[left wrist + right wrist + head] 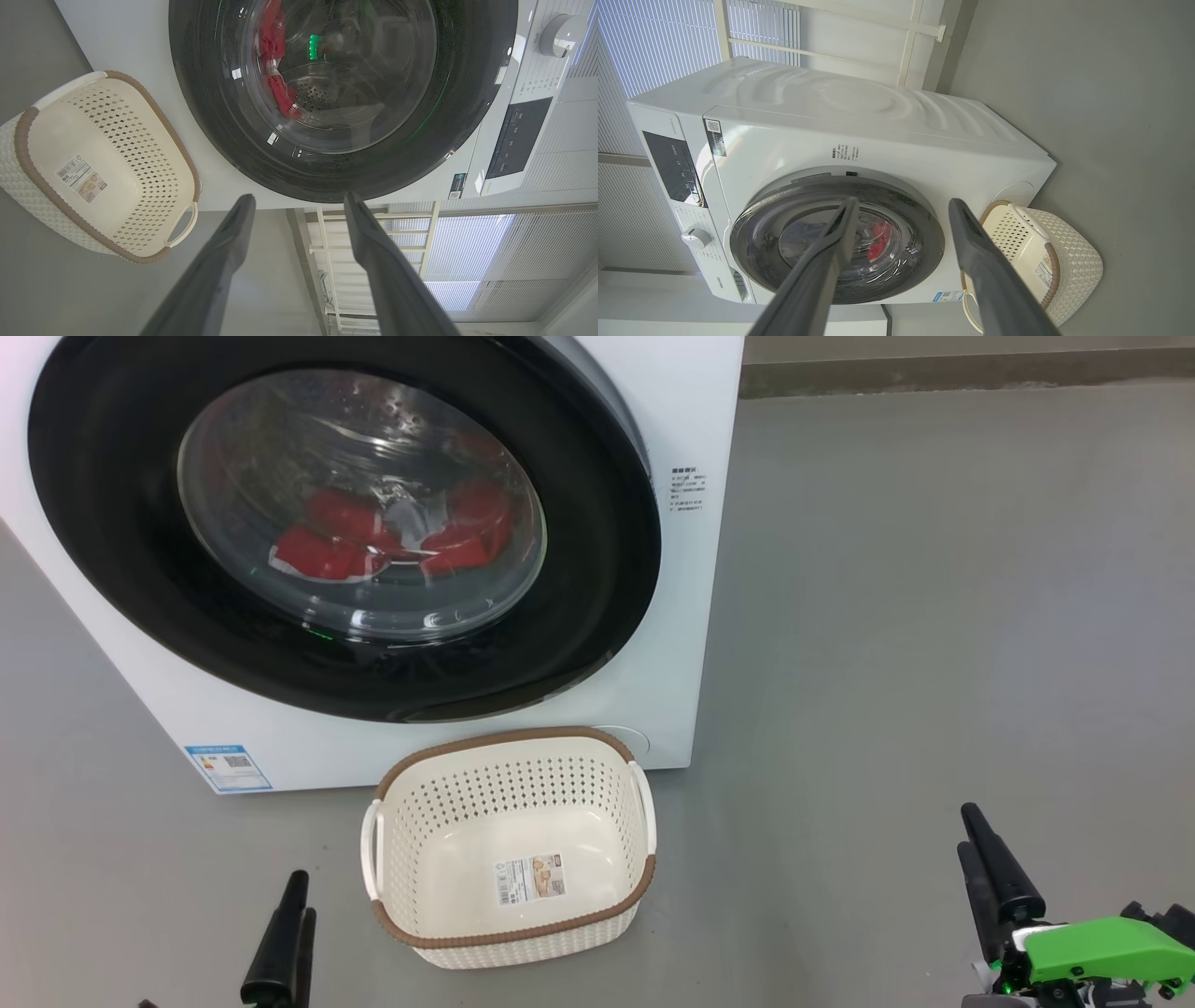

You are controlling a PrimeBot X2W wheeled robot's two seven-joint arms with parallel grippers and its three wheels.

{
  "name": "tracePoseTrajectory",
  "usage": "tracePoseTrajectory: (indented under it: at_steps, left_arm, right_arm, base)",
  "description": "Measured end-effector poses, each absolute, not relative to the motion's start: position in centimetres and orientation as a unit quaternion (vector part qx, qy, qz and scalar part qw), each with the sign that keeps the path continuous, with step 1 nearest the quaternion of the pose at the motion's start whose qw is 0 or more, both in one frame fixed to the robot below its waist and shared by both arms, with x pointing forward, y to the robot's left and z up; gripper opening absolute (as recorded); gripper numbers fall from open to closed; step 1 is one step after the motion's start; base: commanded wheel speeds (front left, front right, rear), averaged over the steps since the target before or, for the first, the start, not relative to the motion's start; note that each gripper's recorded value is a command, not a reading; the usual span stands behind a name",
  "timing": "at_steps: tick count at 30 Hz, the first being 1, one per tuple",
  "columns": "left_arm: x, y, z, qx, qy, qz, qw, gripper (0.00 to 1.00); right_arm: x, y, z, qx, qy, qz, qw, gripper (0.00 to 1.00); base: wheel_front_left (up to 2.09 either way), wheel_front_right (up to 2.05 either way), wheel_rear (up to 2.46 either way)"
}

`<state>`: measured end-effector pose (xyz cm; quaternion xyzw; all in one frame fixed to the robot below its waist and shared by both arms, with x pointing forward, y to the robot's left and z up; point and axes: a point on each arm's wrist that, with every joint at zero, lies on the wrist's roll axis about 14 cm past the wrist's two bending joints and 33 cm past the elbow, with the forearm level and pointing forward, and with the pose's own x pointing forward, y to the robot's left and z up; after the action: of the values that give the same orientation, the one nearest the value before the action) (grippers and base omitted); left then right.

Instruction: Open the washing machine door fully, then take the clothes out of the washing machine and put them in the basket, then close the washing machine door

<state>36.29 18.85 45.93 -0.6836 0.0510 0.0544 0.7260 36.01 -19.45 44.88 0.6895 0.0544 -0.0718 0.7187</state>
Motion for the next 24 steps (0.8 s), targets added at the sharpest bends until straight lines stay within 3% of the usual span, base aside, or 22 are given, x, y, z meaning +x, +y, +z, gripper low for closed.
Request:
tracePoseTrajectory:
  at_steps: [24]
  left_arm:
    - [36.19, 19.63, 46.54, -0.526, 0.043, 0.052, 0.848, 1.0]
  right_arm:
    - [36.16, -18.52, 44.71, 0.576, 0.073, -0.055, 0.813, 1.0]
  base:
    - [0.0, 0.0, 0.0]
